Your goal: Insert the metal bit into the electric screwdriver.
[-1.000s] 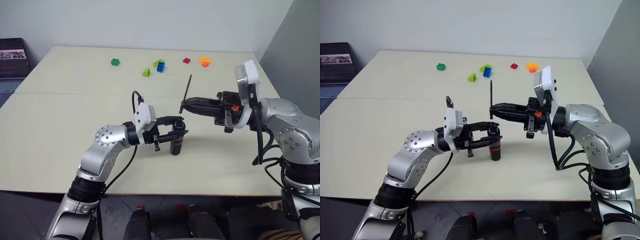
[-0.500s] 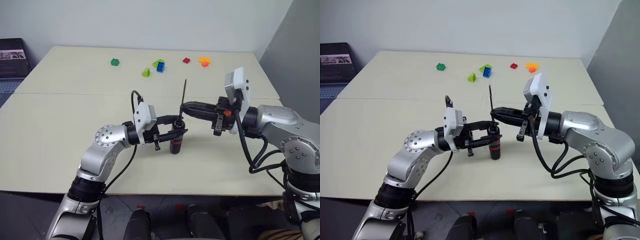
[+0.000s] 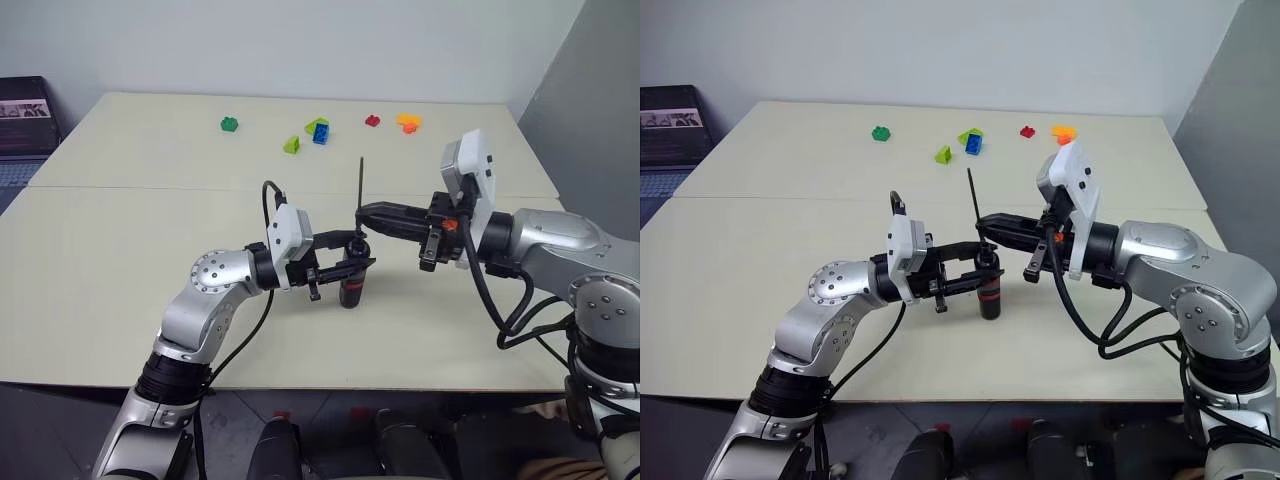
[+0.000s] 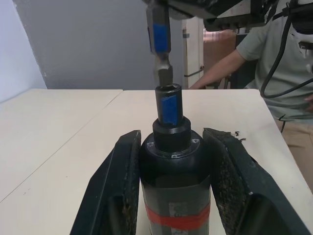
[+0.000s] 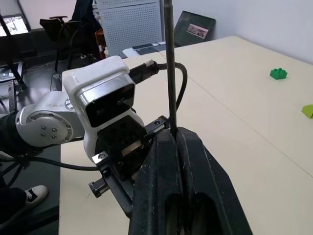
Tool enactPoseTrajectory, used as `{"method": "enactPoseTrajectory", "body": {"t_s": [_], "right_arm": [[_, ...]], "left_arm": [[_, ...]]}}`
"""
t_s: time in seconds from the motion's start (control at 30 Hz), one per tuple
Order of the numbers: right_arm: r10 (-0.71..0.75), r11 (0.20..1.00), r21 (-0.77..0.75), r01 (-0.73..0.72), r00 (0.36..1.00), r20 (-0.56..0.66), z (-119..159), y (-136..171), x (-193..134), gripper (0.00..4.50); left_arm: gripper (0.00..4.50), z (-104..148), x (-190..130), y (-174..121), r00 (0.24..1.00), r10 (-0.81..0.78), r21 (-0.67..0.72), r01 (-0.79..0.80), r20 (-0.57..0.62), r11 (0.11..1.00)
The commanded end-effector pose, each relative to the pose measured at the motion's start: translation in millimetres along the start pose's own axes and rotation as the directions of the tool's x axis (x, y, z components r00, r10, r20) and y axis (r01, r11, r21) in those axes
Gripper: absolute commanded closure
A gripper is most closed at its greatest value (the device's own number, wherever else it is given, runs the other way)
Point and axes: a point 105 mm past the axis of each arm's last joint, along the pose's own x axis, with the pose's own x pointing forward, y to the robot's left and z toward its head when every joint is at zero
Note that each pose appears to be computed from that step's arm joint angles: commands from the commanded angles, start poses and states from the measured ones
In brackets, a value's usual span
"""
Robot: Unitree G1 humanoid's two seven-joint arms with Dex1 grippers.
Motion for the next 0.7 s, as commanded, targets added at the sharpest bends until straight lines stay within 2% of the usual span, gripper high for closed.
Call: {"method": "enactPoseTrajectory", "body": {"t_s": [0.03,0.7], "right_arm": [[-0.006,0.999,-0.044,0.008,0.999,0.050,17,3,-5,4.50],[-0.020,1.000,-0.005,0.020,1.000,0.021,3,4,-7,4.50]], "left_arm": [[2.87,-10,-5,8,0.997,0.048,0.022,-0.047,-0.062,0.999],[2.87,-10,-4,8,0.997,0.046,0.022,-0.045,-0.062,0.999]]}}
